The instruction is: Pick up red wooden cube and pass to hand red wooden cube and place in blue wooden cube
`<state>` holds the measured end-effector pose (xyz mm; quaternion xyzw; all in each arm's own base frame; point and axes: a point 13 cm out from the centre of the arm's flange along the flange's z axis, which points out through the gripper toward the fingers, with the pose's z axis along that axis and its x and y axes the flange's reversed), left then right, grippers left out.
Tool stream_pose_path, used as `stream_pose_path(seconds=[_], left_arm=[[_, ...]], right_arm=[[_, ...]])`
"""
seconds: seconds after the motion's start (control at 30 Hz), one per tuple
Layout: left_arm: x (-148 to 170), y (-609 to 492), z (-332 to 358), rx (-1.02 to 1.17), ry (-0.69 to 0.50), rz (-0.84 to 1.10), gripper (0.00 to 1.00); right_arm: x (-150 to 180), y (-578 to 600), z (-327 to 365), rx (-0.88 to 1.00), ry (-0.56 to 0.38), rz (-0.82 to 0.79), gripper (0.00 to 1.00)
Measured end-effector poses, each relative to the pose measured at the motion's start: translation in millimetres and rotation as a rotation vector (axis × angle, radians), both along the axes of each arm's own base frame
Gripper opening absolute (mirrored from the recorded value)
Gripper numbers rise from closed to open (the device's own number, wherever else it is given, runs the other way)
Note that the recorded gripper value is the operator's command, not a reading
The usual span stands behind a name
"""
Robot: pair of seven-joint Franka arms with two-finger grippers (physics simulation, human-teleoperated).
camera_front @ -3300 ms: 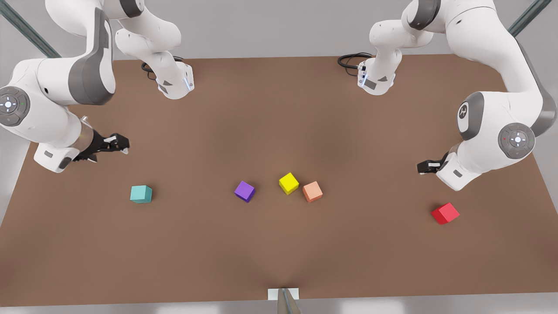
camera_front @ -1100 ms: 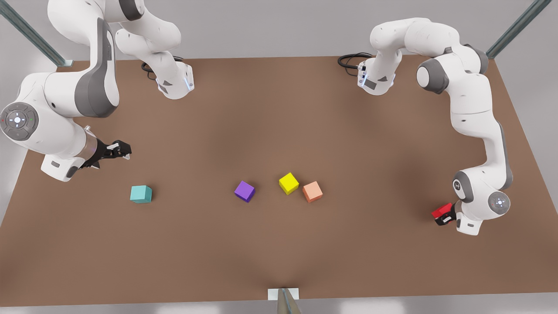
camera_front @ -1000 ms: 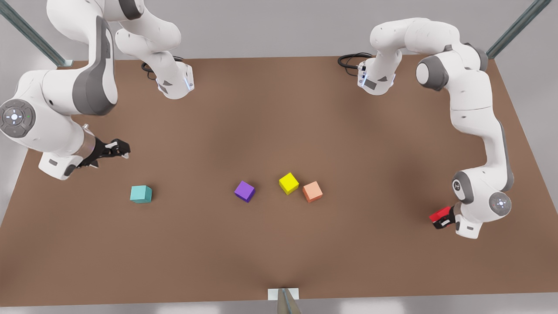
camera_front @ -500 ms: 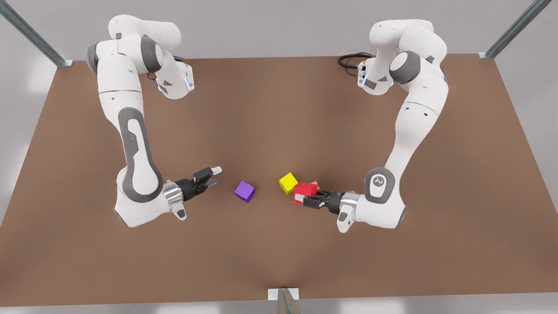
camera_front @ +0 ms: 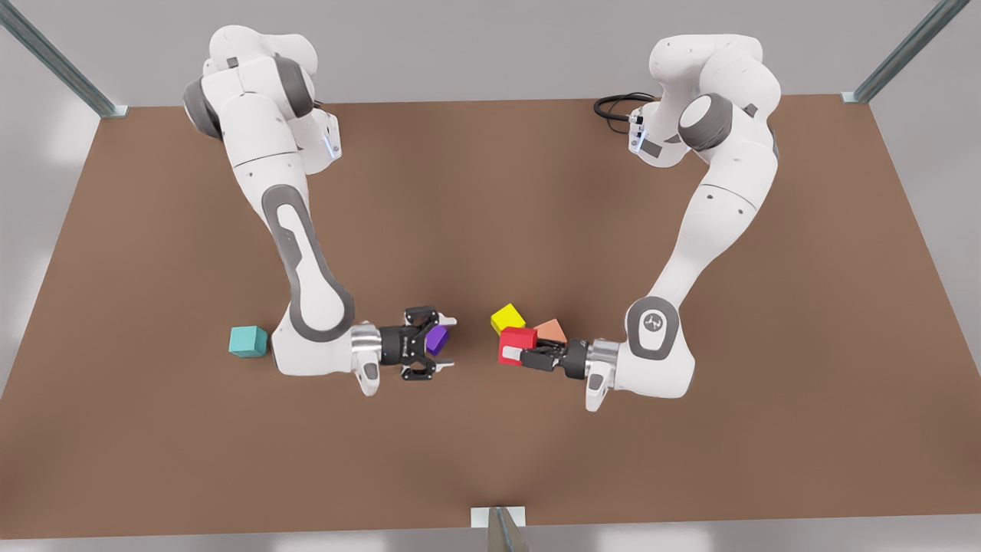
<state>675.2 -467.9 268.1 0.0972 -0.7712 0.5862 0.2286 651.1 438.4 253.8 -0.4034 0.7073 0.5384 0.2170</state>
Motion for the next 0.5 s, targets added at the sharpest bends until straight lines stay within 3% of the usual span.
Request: stream_pose_path(seconds=[0.5], left_arm=[[-2, -13, 3, -0.045, -0.144, -0.021, 0.61]], right_arm=[[6, 52, 15, 0.173, -0.362, -0.008, 1.00]])
